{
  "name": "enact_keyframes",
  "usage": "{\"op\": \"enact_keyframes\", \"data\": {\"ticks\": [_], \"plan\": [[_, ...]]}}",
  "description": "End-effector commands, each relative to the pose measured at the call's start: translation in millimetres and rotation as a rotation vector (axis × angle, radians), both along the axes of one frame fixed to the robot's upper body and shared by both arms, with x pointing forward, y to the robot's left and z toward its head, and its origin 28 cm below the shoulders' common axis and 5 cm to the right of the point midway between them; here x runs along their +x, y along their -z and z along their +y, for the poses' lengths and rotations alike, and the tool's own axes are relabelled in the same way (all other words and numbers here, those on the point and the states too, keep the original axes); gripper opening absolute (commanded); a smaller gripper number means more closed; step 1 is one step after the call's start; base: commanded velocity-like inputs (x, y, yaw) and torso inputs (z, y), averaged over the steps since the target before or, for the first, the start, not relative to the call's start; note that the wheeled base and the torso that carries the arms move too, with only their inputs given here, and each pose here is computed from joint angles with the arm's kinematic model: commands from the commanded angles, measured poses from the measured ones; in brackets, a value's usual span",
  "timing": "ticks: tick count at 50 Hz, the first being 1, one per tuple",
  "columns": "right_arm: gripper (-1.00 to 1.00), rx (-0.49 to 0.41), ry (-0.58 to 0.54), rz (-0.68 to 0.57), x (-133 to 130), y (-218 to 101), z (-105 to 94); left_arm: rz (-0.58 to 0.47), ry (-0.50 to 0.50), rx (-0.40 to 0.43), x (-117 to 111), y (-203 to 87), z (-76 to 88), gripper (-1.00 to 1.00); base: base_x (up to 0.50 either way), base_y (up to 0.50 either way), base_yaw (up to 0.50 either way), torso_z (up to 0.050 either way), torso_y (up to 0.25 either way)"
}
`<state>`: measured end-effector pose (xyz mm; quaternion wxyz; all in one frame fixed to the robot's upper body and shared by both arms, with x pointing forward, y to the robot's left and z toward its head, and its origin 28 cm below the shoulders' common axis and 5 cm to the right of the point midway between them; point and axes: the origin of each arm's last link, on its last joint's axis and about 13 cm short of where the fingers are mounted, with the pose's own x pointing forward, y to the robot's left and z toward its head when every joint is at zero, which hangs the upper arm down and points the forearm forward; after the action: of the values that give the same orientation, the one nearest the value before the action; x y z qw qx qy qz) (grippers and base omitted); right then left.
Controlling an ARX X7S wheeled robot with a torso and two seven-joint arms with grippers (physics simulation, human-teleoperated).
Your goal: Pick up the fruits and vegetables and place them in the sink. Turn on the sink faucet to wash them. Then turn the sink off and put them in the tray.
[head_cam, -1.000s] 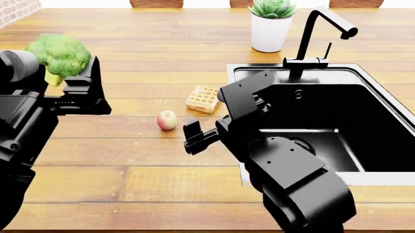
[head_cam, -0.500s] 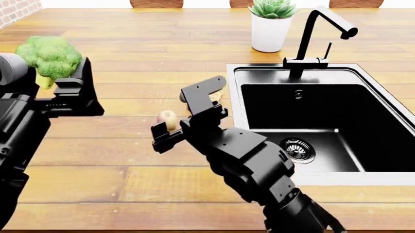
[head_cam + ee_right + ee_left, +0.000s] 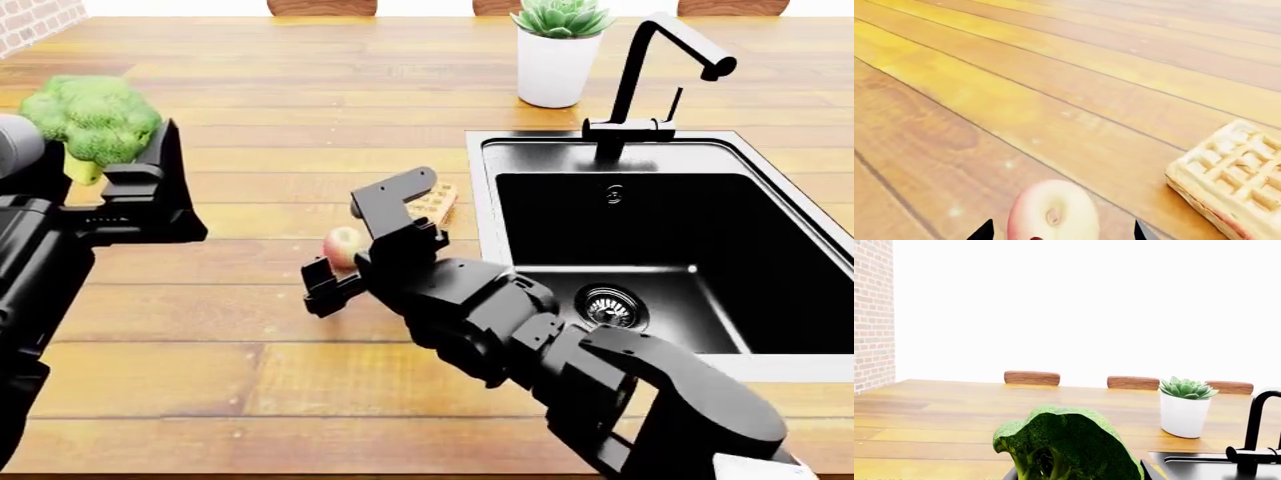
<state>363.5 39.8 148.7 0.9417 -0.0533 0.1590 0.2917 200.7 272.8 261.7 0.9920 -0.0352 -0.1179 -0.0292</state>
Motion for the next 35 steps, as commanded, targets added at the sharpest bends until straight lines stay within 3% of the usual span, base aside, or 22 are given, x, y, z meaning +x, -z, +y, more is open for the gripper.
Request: {"op": "enact_keyframes", "data": {"ticks": [1,9,10,24,30,35], "plan": [[1.00,-0.019,0.087,0.005,12.1,3.2,-14.4,-0.003,-0.005,-0.007,-1.8,0.4,2.6,-1.00,0.00,0.00,0.00,0.000,0.000],[1.00,-0.024,0.077,0.040,8.8,9.3,-14.0,-0.005,-0.007,-0.012,-1.5,1.2,3.4,-1.00,0.00,0.00,0.00,0.000,0.000],[-1.00,-0.022,0.073,0.045,8.2,10.0,-13.6,-0.005,-0.007,-0.013,-1.3,1.5,3.6,-1.00,0.00,0.00,0.00,0.000,0.000],[-1.00,0.017,0.037,0.059,4.4,11.4,-8.8,0.001,-0.011,-0.020,0.0,5.0,4.5,-1.00,0.00,0.00,0.00,0.000,0.000],[-1.00,0.070,0.047,-0.011,9.8,-5.4,-6.3,0.003,-0.014,-0.021,-0.4,5.3,4.7,-1.00,0.00,0.00,0.00,0.000,0.000],[-1.00,0.111,0.035,-0.121,-20.0,-34.9,-30.6,0.003,-0.016,-0.024,-1.9,6.4,4.4,-1.00,0.00,0.00,0.00,0.000,0.000]]}}
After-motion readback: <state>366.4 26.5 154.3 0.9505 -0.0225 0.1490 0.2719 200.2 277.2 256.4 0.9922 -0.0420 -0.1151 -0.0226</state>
